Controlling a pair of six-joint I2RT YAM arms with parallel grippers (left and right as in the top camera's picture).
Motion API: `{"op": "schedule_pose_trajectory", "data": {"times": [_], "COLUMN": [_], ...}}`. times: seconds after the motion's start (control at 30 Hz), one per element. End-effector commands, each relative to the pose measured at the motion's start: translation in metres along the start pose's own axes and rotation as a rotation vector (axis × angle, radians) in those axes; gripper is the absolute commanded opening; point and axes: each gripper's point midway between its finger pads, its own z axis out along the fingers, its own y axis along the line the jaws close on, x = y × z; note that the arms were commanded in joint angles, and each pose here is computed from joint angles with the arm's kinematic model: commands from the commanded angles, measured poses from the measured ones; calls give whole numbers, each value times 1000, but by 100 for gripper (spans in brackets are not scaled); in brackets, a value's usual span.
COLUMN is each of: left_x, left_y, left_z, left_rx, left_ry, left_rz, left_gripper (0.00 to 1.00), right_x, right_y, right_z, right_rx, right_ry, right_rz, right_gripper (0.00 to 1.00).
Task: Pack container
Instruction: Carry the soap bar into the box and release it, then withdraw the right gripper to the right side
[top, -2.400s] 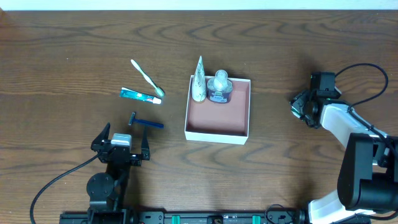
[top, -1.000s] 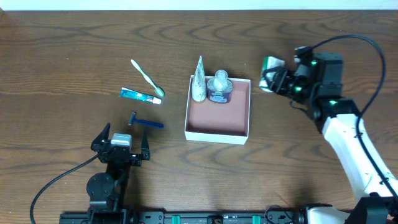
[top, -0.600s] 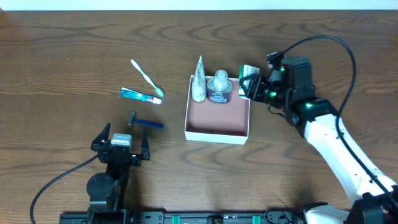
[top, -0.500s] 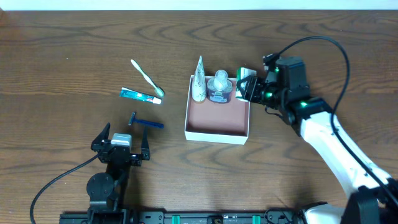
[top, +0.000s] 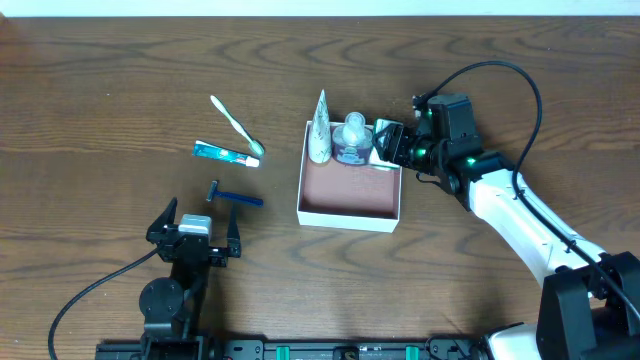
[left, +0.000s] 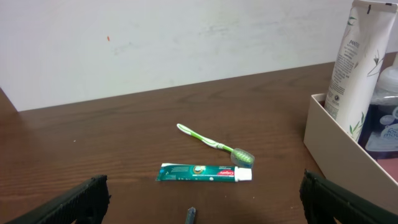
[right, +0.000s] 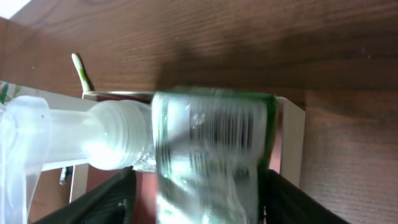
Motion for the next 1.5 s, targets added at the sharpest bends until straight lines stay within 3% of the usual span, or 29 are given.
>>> {"op": "schedule_pose_trajectory", "data": {"times": [0.0, 0.13, 0.67, 0.83, 1.0, 1.13, 1.2, 1.47], "left_x": [15, 15, 15, 15, 15, 15, 15, 15], "left_y": [-4, -4, -4, -4, -4, -4, -4, -4], "left_z": [1, 1, 1, 1, 1, 1, 1, 1], "left_rx": [18, 18, 18, 18, 18, 18, 18, 18], "left_ry": [44, 44, 44, 44, 44, 44, 44, 43], "left_rz": [-9, -9, -9, -9, -9, -9, -9, -9], "left_gripper": [98, 98, 98, 98, 98, 98, 98, 98], "right_x": [-3, -4, 0, -9, -37, -60, -65, -69], "right_y": [9, 9, 23, 37, 12, -47, -75, -160], "right_z": [1, 1, -5, -36, -92, -151, -176, -231], "right_rx": [-17, -19, -82, -106, 49, 307, 418, 675], "right_ry": [-9, -12, 9, -41, -212, -384, -445, -542], "right_rz": [-11, -12, -27, -82, -80, 13, 69, 292], "right_gripper": [69, 73, 70, 77, 85, 90, 99, 99]}}
